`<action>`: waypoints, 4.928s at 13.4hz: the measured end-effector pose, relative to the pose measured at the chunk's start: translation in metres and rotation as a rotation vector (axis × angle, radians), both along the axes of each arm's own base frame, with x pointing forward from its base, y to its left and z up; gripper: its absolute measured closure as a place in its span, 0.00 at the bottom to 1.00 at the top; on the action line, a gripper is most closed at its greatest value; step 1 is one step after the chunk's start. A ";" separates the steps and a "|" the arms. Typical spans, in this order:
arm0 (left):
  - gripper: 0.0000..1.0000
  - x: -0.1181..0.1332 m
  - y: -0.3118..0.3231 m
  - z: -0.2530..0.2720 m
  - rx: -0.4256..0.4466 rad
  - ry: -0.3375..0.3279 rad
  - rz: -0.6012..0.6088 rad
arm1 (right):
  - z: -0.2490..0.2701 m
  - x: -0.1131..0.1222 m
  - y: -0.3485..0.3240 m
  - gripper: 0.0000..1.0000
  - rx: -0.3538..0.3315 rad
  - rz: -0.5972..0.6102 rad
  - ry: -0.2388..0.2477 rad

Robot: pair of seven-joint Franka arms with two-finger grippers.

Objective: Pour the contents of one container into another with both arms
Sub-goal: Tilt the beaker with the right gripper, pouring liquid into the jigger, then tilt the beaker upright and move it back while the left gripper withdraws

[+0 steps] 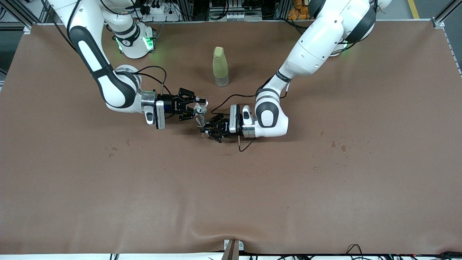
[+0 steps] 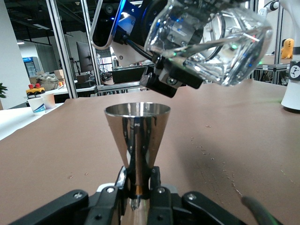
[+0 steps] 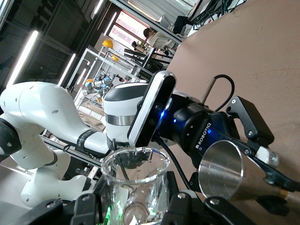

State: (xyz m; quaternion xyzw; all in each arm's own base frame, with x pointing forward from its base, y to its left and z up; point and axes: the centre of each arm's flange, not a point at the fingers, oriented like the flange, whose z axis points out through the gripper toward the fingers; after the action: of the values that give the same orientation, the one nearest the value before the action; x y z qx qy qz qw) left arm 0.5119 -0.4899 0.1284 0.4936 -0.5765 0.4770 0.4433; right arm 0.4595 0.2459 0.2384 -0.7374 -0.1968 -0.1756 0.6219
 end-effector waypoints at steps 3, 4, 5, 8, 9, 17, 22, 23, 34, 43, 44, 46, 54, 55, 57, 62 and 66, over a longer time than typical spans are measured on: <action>0.79 0.000 0.000 -0.002 0.001 0.001 0.000 | 0.000 0.001 0.000 0.51 0.007 -0.016 0.041; 0.79 -0.001 0.000 -0.002 0.002 0.002 0.000 | 0.001 0.001 0.001 0.51 0.014 -0.030 0.055; 0.79 -0.001 0.001 -0.003 0.003 0.003 0.000 | 0.001 0.001 0.003 0.51 0.023 -0.042 0.075; 0.79 -0.001 0.001 -0.005 0.004 0.005 0.000 | 0.000 -0.004 0.016 0.51 0.046 -0.059 0.125; 0.79 -0.001 0.001 -0.005 0.004 0.005 0.000 | 0.000 -0.006 0.019 0.51 0.046 -0.058 0.133; 0.79 -0.001 0.002 -0.007 0.006 -0.011 -0.001 | -0.007 -0.006 0.018 0.51 0.050 -0.073 0.201; 0.79 -0.004 0.008 -0.013 0.018 -0.006 0.000 | -0.007 -0.006 0.017 0.51 0.050 -0.079 0.225; 0.79 -0.005 0.009 -0.015 0.021 -0.002 0.000 | -0.008 -0.006 0.017 0.51 0.050 -0.081 0.243; 0.79 -0.011 0.013 -0.023 0.027 0.024 0.012 | -0.014 -0.007 0.016 0.51 0.054 -0.108 0.423; 0.79 -0.011 0.013 -0.024 0.024 0.030 0.020 | -0.020 -0.008 0.017 0.51 0.063 -0.136 0.631; 0.79 -0.011 0.013 -0.024 0.024 0.030 0.020 | -0.020 -0.008 0.017 0.51 0.064 -0.140 0.658; 0.79 -0.011 0.013 -0.024 0.024 0.030 0.020 | -0.019 -0.007 0.017 0.51 0.068 -0.150 0.725; 0.79 -0.011 0.013 -0.024 0.024 0.030 0.020 | -0.009 0.007 0.013 0.51 0.103 -0.186 0.938; 0.79 -0.011 0.013 -0.024 0.024 0.030 0.020 | -0.008 0.008 0.014 0.51 0.105 -0.190 0.962; 0.79 -0.009 0.015 -0.024 0.024 0.030 0.023 | -0.006 0.010 0.014 0.51 0.108 -0.191 0.971; 0.79 0.008 0.047 -0.021 0.029 0.039 0.070 | 0.017 0.043 -0.012 0.51 0.124 -0.147 0.599; 0.79 0.031 0.105 0.001 0.012 0.027 0.088 | 0.029 0.088 -0.135 0.51 -0.056 -0.076 0.131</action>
State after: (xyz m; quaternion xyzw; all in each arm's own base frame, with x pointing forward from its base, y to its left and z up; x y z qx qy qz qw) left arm 0.5428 -0.3853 0.1290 0.5276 -0.5512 0.4857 0.4265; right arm 0.5472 0.1110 0.2673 -0.7713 -0.1322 -0.1449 0.6055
